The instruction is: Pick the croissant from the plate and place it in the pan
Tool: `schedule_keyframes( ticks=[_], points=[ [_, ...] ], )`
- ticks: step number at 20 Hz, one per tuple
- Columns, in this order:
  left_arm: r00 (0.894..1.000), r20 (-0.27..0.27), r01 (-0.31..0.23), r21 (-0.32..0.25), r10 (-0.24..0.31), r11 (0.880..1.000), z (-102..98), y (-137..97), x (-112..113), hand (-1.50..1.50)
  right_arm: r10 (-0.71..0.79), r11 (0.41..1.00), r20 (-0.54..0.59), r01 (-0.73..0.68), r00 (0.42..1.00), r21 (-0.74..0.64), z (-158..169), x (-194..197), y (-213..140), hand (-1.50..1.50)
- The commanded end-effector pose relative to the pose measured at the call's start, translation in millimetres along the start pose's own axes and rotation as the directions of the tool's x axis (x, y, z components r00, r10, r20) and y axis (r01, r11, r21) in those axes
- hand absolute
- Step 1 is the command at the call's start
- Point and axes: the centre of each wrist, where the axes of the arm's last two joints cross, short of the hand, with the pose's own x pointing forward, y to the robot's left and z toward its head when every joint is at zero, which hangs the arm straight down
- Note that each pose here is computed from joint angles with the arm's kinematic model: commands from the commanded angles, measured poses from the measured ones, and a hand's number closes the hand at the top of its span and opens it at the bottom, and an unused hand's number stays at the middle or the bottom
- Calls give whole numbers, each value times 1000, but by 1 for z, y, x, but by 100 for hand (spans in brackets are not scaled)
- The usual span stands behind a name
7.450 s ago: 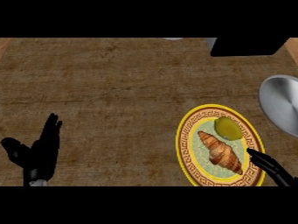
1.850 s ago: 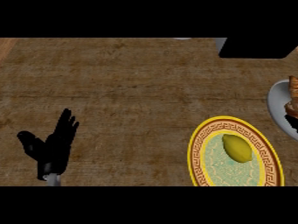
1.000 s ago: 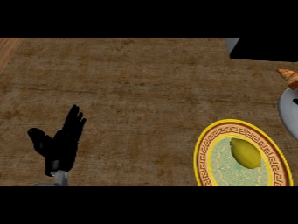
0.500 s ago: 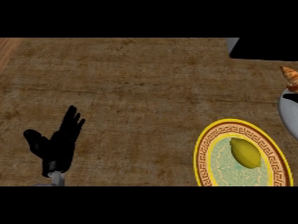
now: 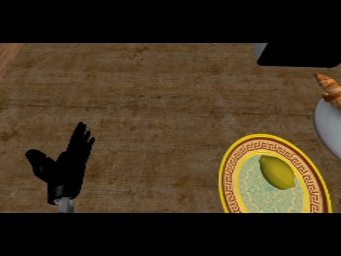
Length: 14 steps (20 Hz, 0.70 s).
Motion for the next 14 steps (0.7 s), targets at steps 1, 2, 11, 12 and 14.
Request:
schedule_keyframes(
  ticks=[1,2,11,12,14],
  points=[
    [1000,-13,0,12,0,1000,-1,6,-6,0,-167,985,30,166,985,40,19,3,-50,-150],
    [1000,-27,-5,2,5,1000,7,6,-10,0,-183,982,34,181,983,45,34,-10,-51,-150],
    [999,-39,-8,14,9,1000,4,7,-12,0,-277,942,28,266,960,205,60,-3,-98,-150],
    [999,-37,-4,30,5,1000,-1,11,3,0,-283,940,21,273,959,207,70,-14,-94,-150],
    [999,-45,-21,42,23,999,-2,26,-1,0,-275,945,32,264,961,196,79,-13,-105,-150]
  ],
)
